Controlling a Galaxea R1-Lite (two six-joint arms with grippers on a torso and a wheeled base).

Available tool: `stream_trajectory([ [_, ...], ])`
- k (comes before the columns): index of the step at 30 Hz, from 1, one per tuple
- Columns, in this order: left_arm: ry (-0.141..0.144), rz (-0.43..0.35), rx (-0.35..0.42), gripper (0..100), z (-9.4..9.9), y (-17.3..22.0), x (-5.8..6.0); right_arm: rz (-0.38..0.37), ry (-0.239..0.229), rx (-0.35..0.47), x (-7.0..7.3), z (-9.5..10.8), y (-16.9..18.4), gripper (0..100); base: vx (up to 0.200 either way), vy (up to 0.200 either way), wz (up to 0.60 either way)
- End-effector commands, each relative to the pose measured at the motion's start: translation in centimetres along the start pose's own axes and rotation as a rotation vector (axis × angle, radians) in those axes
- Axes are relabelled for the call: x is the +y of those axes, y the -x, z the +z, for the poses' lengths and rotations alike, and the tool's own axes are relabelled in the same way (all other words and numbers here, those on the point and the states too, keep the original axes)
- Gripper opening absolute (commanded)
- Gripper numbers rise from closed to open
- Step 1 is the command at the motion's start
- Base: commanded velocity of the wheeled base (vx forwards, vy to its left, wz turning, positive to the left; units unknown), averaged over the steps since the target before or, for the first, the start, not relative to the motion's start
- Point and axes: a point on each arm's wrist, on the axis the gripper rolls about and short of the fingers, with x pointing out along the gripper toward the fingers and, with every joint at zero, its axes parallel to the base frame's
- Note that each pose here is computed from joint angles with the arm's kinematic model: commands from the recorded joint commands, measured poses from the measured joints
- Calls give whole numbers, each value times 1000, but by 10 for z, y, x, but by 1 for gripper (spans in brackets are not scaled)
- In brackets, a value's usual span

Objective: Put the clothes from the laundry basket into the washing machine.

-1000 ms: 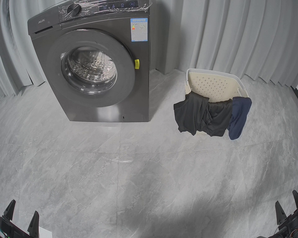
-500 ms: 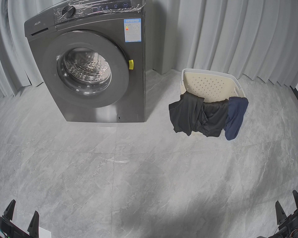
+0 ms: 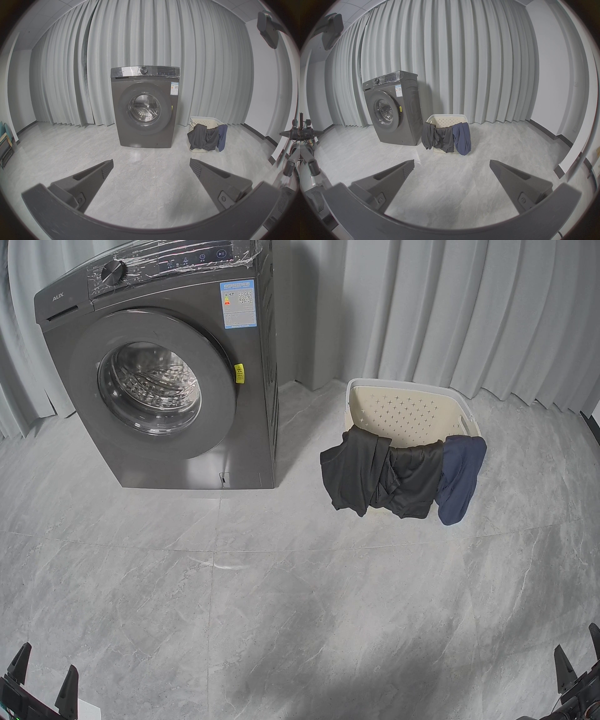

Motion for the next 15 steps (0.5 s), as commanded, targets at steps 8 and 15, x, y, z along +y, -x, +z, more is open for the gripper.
stream_trajectory([
  [8, 4, 3, 4, 100, -5, 0, 0, 0, 0, 14, 0, -5, -1, 100, 200, 0, 0],
  [15, 4, 4, 4, 100, -5, 0, 0, 0, 0, 14, 0, -5, -1, 100, 200, 0, 0],
])
